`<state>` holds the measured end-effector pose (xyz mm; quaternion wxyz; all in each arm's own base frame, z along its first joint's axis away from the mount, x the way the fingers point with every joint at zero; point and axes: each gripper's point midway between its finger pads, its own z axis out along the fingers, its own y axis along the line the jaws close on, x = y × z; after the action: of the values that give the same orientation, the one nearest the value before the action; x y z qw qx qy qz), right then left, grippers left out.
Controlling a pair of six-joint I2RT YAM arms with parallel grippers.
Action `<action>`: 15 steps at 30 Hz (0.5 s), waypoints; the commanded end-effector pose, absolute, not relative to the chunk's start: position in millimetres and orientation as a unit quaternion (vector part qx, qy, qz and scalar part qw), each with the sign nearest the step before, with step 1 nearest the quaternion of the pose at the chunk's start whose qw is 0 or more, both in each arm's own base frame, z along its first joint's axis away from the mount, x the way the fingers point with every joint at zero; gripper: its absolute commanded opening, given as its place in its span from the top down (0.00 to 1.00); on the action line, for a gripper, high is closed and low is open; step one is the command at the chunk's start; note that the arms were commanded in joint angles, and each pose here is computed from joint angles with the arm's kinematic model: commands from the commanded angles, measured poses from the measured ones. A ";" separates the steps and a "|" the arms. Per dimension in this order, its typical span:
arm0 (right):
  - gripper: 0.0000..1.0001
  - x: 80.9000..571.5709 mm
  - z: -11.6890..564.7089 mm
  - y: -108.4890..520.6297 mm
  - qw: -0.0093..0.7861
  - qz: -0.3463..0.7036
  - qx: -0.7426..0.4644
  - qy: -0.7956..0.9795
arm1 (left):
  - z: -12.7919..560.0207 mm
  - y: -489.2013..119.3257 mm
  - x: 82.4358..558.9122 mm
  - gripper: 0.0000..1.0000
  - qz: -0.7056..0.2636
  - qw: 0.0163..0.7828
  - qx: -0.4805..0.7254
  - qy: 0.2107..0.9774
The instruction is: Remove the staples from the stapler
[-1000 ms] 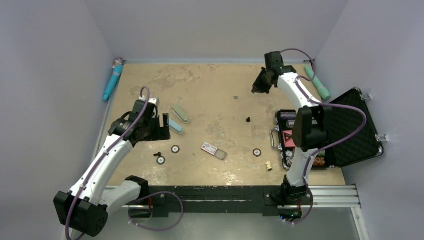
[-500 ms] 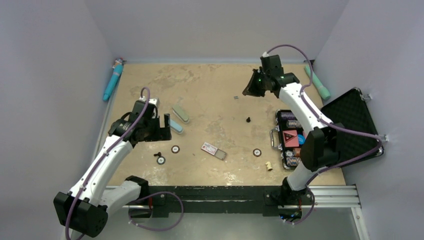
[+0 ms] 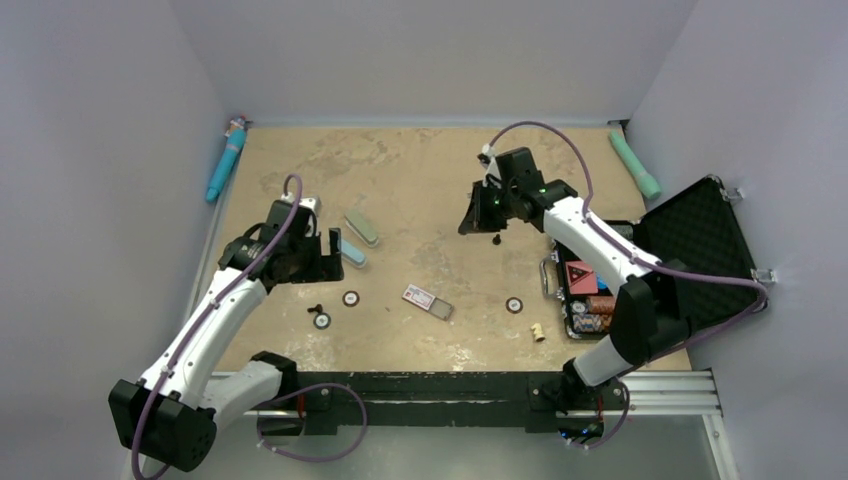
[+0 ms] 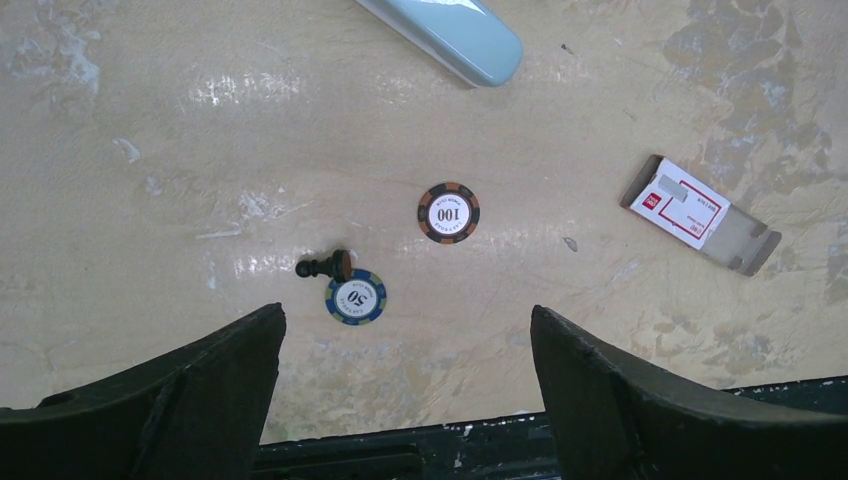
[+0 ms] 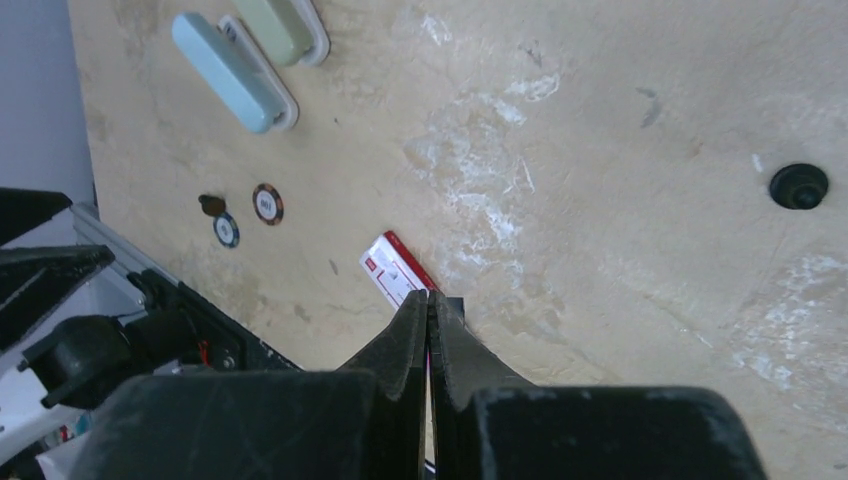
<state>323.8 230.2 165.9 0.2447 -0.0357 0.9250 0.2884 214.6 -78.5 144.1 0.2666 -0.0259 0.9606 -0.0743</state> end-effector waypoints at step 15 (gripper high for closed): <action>1.00 225.7 112.3 289.8 0.141 0.295 -0.212 0.921 | 145.3 -83.0 218.8 0.06 -0.079 0.273 -0.011 0.959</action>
<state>234.7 288.7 127.7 0.1583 -0.1986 0.9191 0.3012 214.6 -78.9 142.1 0.2621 -0.0239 0.9620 -0.0731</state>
